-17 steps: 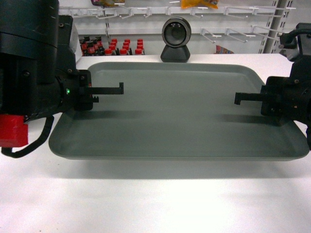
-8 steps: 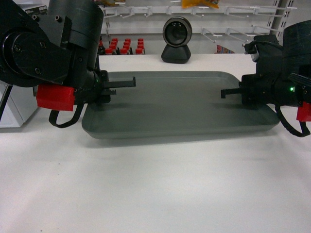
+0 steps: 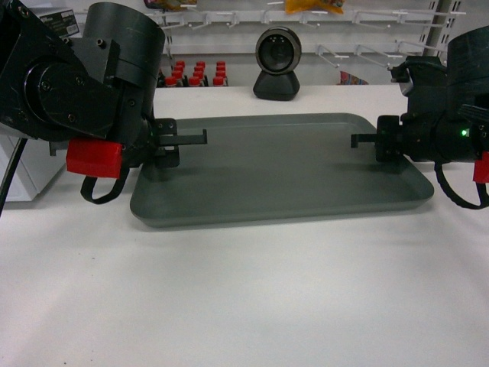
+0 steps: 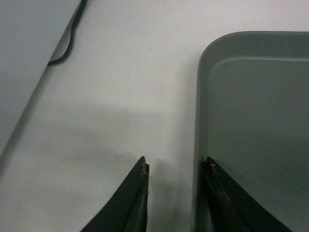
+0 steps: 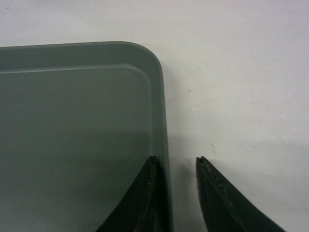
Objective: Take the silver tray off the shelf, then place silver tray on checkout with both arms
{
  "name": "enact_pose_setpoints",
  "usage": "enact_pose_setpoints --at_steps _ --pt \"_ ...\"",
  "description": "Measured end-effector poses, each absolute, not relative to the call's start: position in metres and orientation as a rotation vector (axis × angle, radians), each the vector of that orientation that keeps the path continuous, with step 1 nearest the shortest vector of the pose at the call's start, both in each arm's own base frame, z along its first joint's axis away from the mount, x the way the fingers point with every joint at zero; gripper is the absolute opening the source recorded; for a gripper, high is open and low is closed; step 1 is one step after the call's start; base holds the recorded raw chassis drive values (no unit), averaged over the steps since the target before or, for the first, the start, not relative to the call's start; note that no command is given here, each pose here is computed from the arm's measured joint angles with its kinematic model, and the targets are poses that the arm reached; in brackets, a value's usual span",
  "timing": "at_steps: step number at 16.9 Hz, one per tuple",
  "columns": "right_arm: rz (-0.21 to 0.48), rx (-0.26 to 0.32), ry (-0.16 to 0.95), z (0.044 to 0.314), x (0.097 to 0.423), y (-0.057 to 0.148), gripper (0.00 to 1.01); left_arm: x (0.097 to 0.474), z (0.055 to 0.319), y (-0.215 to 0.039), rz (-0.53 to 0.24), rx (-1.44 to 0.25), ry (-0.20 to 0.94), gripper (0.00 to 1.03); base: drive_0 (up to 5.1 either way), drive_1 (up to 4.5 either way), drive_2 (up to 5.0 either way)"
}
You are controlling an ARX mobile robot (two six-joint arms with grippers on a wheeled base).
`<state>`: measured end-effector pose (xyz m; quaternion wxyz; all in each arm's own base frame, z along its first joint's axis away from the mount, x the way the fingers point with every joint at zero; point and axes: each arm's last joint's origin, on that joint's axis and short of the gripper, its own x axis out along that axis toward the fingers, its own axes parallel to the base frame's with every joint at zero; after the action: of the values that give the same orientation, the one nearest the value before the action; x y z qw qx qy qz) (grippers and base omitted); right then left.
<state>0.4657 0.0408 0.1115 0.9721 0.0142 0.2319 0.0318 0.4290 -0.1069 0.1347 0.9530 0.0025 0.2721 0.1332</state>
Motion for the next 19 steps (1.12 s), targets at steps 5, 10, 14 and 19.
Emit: enact_pose_setpoints --at_steps 5,10,14,19 --pt "0.011 0.035 0.461 0.112 0.467 0.022 0.94 0.432 0.136 -0.099 0.290 -0.014 0.520 1.00 0.0 0.00 0.0" --pt "0.036 0.065 0.428 0.114 0.469 0.022 0.98 0.426 0.143 -0.098 0.264 -0.059 0.500 0.98 0.0 0.00 0.0" --pt "0.060 0.107 0.398 0.121 0.464 0.025 0.98 0.421 0.165 -0.099 0.227 -0.121 0.418 0.98 0.0 0.00 0.0" --pt "0.036 0.129 0.222 0.181 0.427 0.031 0.98 0.390 0.219 -0.090 0.192 -0.170 0.283 0.98 0.0 0.00 0.0"
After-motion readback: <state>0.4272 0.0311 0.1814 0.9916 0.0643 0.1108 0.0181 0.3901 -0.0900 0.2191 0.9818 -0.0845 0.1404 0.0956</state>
